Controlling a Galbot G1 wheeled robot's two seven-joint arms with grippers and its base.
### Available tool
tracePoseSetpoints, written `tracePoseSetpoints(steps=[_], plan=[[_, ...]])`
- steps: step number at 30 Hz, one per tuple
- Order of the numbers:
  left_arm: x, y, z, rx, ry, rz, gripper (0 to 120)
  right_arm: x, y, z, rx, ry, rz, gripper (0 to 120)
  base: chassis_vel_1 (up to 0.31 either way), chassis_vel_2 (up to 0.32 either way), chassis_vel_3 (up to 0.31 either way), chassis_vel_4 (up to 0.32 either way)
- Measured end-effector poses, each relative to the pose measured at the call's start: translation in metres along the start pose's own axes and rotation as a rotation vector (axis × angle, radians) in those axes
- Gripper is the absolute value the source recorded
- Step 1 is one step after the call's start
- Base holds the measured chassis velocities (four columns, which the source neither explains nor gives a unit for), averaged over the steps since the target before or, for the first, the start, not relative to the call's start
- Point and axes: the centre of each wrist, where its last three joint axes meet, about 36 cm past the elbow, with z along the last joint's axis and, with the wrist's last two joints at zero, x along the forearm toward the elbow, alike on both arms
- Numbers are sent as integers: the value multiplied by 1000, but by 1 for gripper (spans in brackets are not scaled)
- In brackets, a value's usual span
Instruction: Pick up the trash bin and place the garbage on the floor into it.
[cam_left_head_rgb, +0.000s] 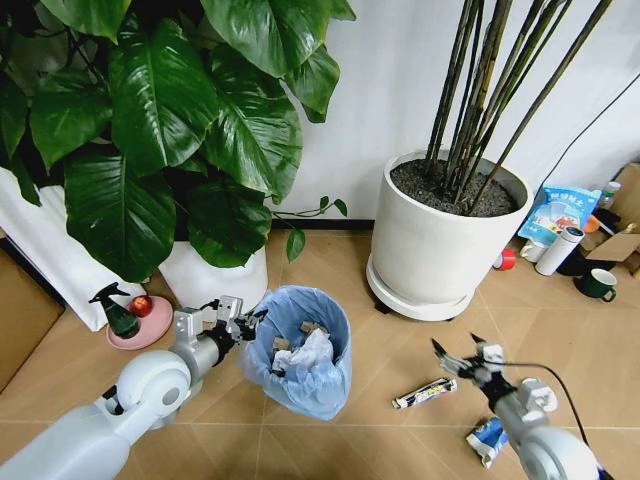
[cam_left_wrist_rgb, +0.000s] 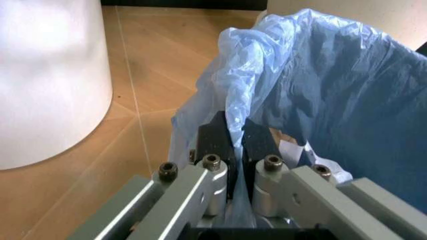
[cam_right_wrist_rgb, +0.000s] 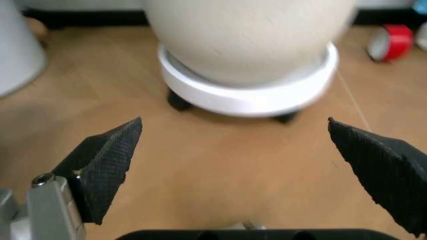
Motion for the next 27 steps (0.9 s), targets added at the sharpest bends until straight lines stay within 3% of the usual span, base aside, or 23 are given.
tracePoseSetpoints(steps=[9, 16, 27], plan=[[3, 2, -2, -11, -3, -8, 0, 49, 6, 23, -68, 196, 180, 100, 0, 0, 0, 0], [4, 3, -1, -8, -1, -9, 0, 69, 3, 32, -152, 305, 249, 100, 0, 0, 0, 0], [5, 3, 0, -8, 1, -13, 0, 71, -15, 44, -237, 368, 295, 100, 0, 0, 0, 0]])
